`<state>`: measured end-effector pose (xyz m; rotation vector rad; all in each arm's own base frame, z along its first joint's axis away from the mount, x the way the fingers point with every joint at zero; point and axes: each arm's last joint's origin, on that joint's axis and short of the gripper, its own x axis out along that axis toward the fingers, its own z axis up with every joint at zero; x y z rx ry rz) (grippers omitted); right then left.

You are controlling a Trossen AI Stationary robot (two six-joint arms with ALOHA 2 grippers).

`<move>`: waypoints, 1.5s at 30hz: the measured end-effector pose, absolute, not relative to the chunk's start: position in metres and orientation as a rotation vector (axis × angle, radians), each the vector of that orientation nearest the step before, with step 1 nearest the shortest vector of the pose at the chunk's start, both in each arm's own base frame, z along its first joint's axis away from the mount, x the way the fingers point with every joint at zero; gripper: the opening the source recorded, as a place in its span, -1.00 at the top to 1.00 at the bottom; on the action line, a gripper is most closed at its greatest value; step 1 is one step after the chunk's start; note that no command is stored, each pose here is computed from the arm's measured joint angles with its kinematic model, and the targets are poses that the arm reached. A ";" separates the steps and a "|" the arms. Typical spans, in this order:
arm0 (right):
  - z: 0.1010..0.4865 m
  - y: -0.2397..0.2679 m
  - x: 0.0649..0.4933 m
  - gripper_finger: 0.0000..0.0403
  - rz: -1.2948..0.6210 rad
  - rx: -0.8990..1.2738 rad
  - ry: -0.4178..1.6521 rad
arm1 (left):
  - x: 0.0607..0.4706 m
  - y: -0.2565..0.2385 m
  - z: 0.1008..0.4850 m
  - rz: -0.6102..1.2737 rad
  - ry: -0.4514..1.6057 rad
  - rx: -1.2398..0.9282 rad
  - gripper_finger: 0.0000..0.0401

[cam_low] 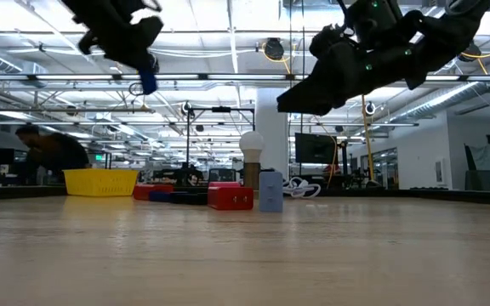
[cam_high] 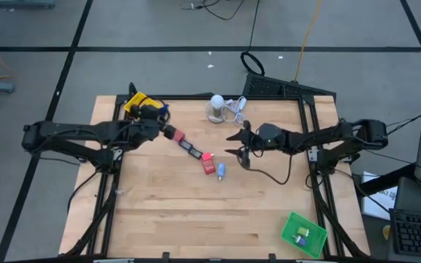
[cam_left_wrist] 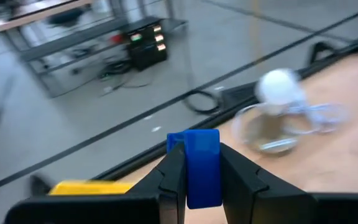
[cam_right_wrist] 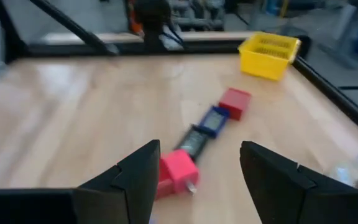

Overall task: Pick & Place Office items
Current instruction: Put the blue digital clock into the yellow bin

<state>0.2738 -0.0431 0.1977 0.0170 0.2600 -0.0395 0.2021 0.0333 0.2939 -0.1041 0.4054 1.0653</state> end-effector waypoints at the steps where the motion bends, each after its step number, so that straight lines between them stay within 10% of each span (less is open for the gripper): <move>1: 0.199 -0.045 0.273 -0.04 -0.015 0.036 0.237 | 0.198 0.034 0.290 1.094 0.413 -0.104 0.66; 45: 0.201 -0.051 0.254 -0.04 0.027 0.116 0.109 | 0.148 0.165 0.163 1.624 0.715 -0.349 0.67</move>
